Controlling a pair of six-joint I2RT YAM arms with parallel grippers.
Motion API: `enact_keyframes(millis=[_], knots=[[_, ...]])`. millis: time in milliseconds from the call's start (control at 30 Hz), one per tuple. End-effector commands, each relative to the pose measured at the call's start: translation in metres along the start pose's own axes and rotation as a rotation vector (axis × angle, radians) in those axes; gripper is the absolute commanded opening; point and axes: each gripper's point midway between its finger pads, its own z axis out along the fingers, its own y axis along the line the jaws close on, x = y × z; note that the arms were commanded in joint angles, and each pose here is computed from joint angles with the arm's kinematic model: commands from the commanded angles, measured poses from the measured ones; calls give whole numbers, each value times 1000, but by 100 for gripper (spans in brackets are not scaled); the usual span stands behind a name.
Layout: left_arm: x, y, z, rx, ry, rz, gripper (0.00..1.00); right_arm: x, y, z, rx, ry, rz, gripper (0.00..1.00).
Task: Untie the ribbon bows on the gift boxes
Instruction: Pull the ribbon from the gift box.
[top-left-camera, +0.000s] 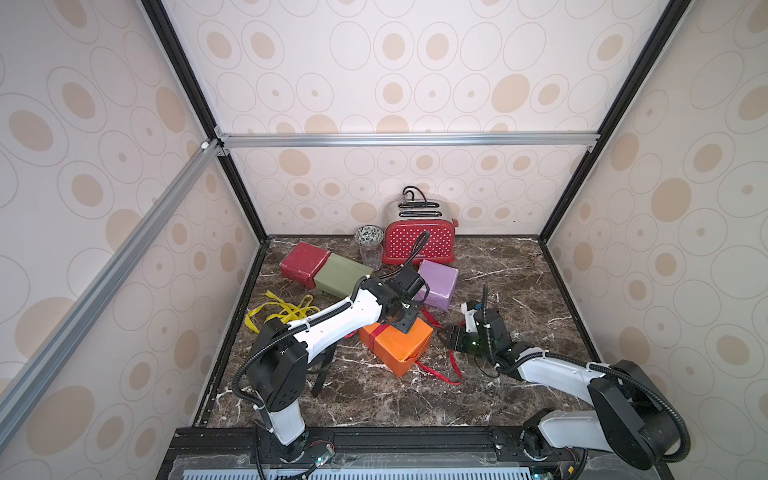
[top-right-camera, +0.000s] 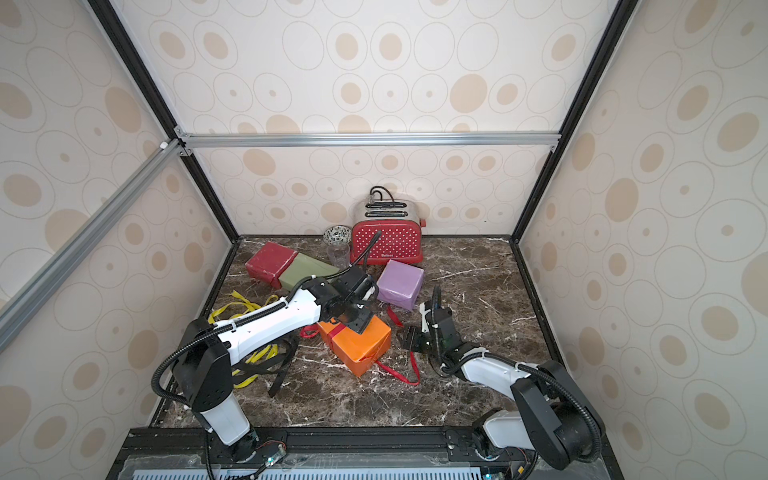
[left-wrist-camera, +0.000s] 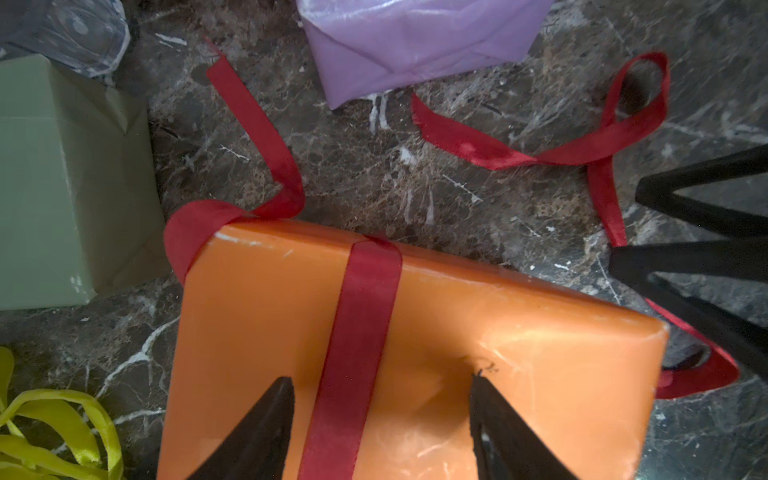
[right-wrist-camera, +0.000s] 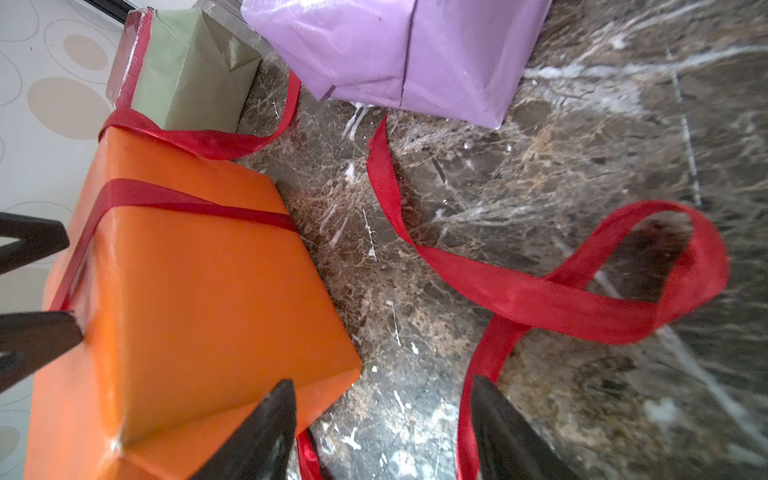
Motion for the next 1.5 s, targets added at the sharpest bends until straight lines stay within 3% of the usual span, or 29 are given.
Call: enact_keyframes(millis=[0, 167, 267, 400, 533, 833, 933, 1267, 1467], knots=[[14, 6, 2, -5, 85, 5, 56, -6, 5, 0, 1, -5, -5, 68], [34, 3, 5, 37, 142, -32, 51, -5, 6, 2, -3, 1, 2, 68], [40, -6, 10, 156, 141, -113, 49, -3, 5, 4, -1, 14, 6, 68], [46, -12, 17, 206, 151, -143, 39, -2, 5, 5, 7, 33, 7, 68], [48, -13, 21, 206, 162, -140, 34, -4, 6, 4, 3, 20, 4, 68], [50, -10, 34, 171, 194, -124, 5, -4, 6, 3, 3, 21, 3, 68], [47, -9, 34, 163, 185, -127, 0, -3, 6, 3, 4, 21, 2, 68], [18, -26, 25, 299, 74, -203, 0, -1, 6, 5, 5, 39, 8, 68], [-15, -31, 7, 366, -99, -230, 0, -1, 6, 6, 0, 40, 9, 68]])
